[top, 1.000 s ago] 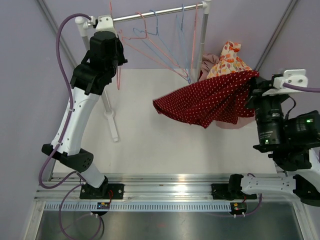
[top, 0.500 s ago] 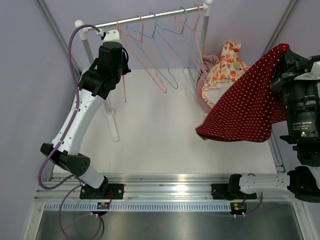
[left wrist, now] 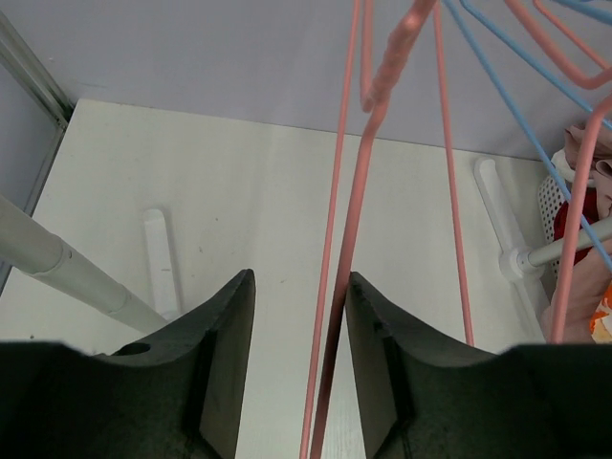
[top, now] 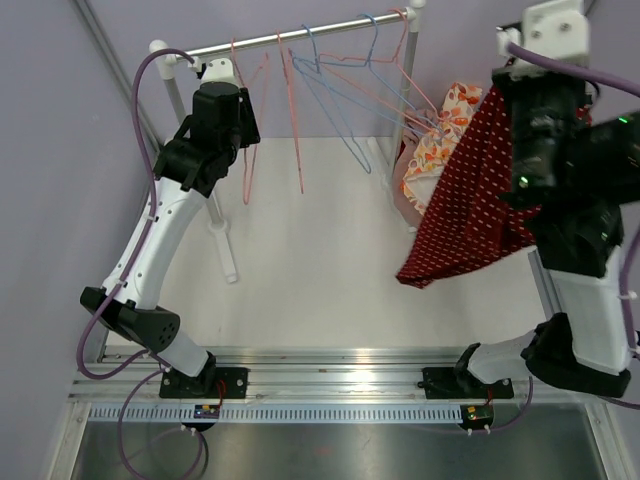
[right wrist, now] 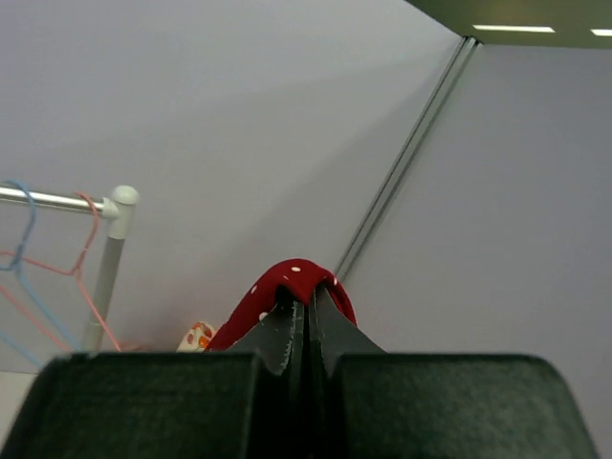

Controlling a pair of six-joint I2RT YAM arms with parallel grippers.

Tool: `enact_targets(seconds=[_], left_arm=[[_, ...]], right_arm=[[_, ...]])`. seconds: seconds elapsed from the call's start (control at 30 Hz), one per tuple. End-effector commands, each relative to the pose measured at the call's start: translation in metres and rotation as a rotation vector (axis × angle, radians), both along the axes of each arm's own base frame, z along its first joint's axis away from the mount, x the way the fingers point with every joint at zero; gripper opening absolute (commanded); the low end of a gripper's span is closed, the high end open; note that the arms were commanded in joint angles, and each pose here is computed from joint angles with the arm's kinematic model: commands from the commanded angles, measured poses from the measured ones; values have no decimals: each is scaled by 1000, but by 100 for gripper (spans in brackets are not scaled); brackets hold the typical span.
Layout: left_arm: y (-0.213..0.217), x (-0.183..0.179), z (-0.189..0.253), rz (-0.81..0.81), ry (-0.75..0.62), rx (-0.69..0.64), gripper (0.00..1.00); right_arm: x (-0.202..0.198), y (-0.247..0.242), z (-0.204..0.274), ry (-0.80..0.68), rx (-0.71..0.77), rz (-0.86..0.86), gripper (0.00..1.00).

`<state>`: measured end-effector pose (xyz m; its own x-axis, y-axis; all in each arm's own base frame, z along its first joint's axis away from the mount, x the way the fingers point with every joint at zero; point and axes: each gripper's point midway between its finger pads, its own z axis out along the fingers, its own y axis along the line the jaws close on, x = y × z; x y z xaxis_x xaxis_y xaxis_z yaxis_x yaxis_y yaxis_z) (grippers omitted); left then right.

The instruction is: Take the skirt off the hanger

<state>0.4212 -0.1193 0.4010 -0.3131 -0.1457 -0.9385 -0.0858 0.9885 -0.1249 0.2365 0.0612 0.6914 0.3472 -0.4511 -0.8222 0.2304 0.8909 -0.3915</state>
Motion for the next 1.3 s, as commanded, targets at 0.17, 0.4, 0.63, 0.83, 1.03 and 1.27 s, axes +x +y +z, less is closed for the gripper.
enact_targets(seconds=[0.17, 0.4, 0.63, 0.83, 1.03, 1.27], left_arm=[[5, -7, 35, -22, -82, -43, 50], [18, -13, 34, -13, -89, -12, 63], [17, -12, 30, -15, -102, -40, 99], [18, -13, 37, -14, -115, -35, 99], [19, -24, 49, -29, -119, -47, 99], [21, -57, 77, -78, -146, -88, 99]], right_arm=[[135, -72, -85, 208, 38, -272, 0], [174, -115, -80, 140, 312, -246, 0], [284, -117, -148, 210, 436, -177, 0], [365, -100, -293, 440, 494, -136, 0], [395, -94, -410, 643, 598, -149, 9], [350, -78, -390, 641, 698, -69, 100]])
